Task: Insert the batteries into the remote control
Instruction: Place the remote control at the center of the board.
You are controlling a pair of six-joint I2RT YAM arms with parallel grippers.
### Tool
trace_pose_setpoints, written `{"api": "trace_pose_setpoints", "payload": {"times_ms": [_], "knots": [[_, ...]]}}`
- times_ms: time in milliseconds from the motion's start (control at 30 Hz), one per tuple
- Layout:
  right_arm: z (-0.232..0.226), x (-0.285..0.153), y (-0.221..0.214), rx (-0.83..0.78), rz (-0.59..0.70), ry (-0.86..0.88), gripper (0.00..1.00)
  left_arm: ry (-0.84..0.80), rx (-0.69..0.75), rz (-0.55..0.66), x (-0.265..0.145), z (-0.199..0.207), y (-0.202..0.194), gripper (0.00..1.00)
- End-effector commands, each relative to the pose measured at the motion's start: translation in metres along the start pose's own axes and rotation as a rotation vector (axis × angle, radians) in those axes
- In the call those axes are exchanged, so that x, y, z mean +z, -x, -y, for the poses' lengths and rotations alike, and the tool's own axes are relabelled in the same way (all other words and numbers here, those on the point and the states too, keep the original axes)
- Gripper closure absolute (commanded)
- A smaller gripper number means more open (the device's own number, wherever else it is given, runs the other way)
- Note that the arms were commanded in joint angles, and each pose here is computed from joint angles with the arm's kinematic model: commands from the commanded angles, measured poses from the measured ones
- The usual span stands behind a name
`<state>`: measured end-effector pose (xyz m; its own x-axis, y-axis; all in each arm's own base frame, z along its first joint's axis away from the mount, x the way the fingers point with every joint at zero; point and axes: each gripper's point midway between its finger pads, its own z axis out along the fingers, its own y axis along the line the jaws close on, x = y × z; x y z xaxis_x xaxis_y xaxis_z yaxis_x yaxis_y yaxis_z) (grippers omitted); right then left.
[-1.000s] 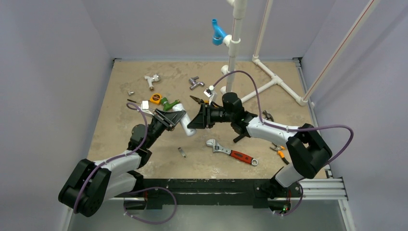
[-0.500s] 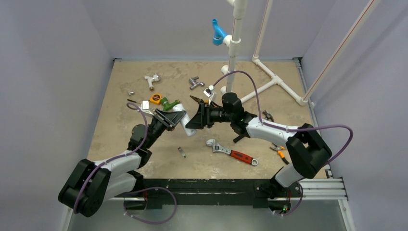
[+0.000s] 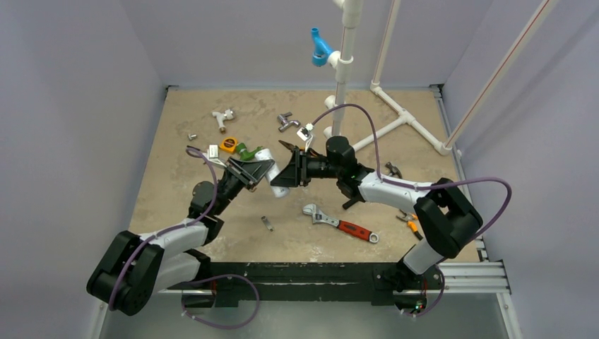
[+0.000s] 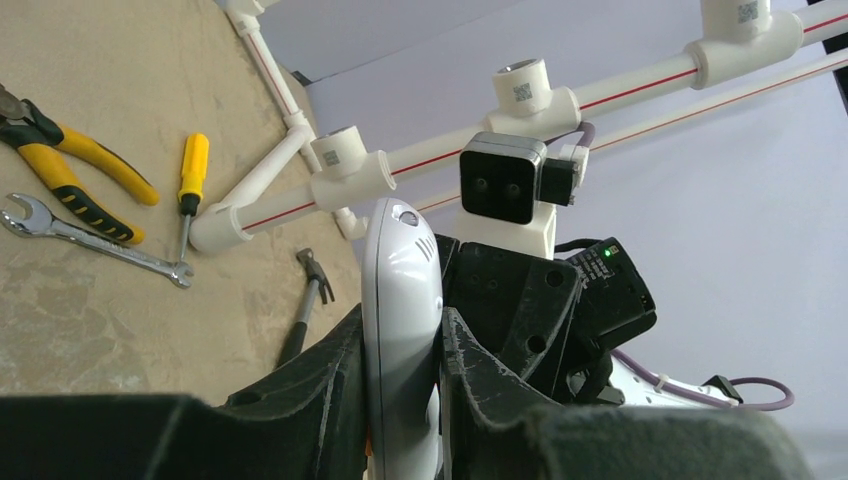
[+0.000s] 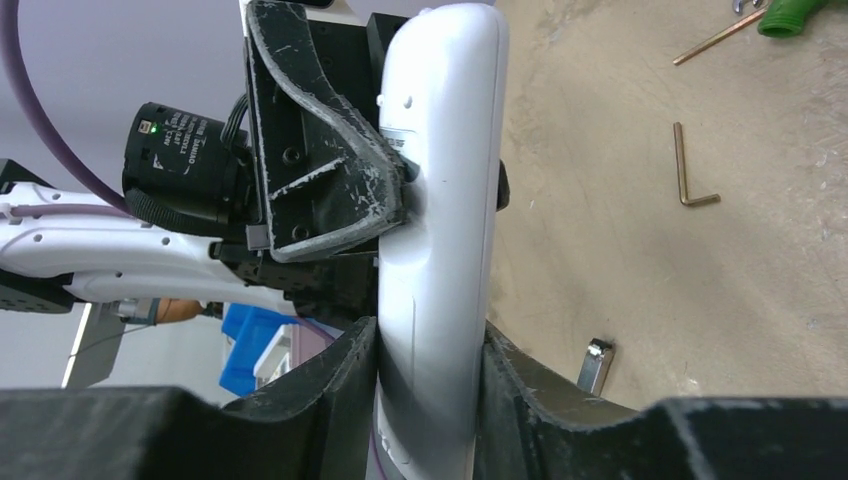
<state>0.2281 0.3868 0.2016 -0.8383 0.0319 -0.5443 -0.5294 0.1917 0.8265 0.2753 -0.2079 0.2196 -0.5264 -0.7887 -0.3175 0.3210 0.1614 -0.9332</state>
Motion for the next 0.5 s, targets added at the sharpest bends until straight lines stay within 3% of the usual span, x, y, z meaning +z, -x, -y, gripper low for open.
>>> {"api": "trace_pose_setpoints", "payload": {"times_ms": [0, 300, 467], "knots": [[-0.0109, 0.0006, -0.0039, 0.012, -0.023, 0.047, 0.68, -0.133, 0.015, 0.026, 0.0081, 0.0389, 0.0108, 1.0], [-0.0116, -0.0032, -0.0011, -0.043, -0.017, 0.017, 1.0, -0.15, 0.014, 0.019, 0.0104, 0.0421, 0.0104, 1.0], [-0.0156, -0.0084, 0.0037, -0.082, 0.008, 0.001, 1.0, -0.158, 0.017, 0.009, 0.0095, 0.0436, 0.0086, 0.8]]}}
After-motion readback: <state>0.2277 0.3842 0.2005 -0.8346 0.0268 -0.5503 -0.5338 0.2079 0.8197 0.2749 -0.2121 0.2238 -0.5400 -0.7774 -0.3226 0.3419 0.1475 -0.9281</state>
